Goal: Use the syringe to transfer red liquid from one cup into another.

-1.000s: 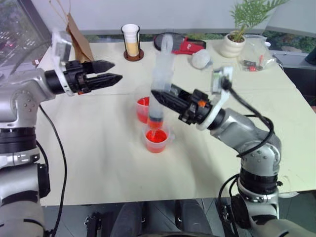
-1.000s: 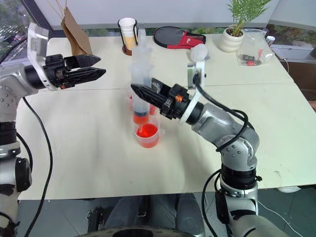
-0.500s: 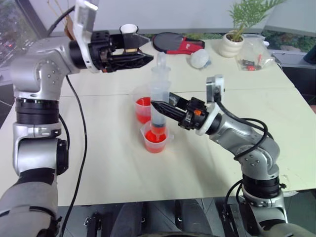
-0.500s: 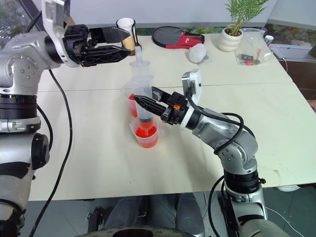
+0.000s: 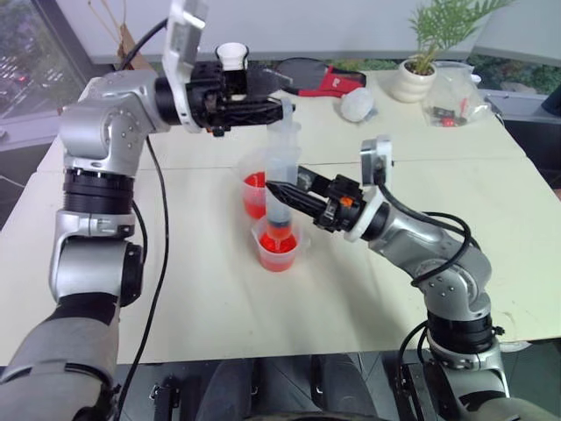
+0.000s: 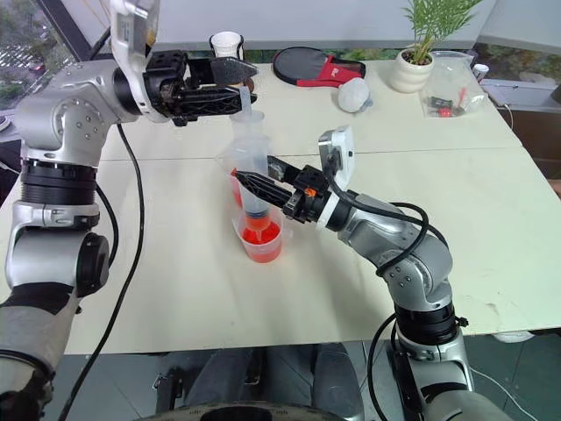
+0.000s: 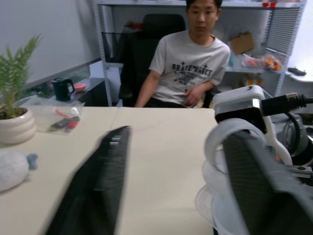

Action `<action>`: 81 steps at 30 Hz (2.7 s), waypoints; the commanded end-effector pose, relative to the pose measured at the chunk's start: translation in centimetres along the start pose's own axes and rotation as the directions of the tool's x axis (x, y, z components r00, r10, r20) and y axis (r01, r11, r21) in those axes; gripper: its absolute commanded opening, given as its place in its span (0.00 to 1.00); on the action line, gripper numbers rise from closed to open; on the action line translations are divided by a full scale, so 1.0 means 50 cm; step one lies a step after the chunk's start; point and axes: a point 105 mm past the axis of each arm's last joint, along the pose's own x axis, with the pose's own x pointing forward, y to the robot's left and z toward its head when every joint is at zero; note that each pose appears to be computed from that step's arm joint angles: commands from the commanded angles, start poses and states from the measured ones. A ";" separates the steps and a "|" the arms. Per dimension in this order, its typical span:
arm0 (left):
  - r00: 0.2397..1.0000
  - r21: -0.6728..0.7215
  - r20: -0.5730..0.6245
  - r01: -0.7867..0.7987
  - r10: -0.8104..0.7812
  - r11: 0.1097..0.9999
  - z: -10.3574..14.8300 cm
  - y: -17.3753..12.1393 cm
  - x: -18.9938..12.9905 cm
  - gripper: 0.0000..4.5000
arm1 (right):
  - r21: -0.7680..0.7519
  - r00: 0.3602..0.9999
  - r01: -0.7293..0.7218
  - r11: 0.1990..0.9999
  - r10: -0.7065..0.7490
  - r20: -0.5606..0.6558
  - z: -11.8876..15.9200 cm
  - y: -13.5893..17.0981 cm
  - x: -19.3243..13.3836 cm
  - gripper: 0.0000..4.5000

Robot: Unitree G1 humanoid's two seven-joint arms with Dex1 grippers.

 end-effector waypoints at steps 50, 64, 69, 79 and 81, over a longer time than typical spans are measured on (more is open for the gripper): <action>0.913 -0.242 0.055 -0.380 0.404 0.893 -0.041 0.012 -0.205 0.52 | 0.031 0.939 0.123 0.992 -0.126 0.321 0.204 -0.053 -0.037 0.30; 0.816 -0.116 -0.377 -0.511 0.439 0.851 -0.232 -0.124 -0.247 0.52 | 0.220 0.590 0.765 0.605 -0.523 -0.615 0.080 -0.312 -0.259 0.30; 0.809 -0.107 -0.428 -0.488 0.402 0.867 -0.276 -0.160 -0.234 0.52 | 0.259 0.509 0.804 0.535 -0.394 -0.765 0.013 -0.307 -0.270 0.30; 0.813 -0.116 -0.371 -0.520 0.448 0.846 -0.280 -0.170 -0.208 0.53 | 0.223 0.438 0.823 0.522 -0.334 -0.835 -0.047 -0.314 -0.249 0.95; 0.799 -0.101 -0.337 -0.557 0.498 0.825 -0.273 -0.159 -0.213 0.53 | 0.190 0.451 0.809 0.557 -0.379 -0.808 -0.036 -0.328 -0.250 0.99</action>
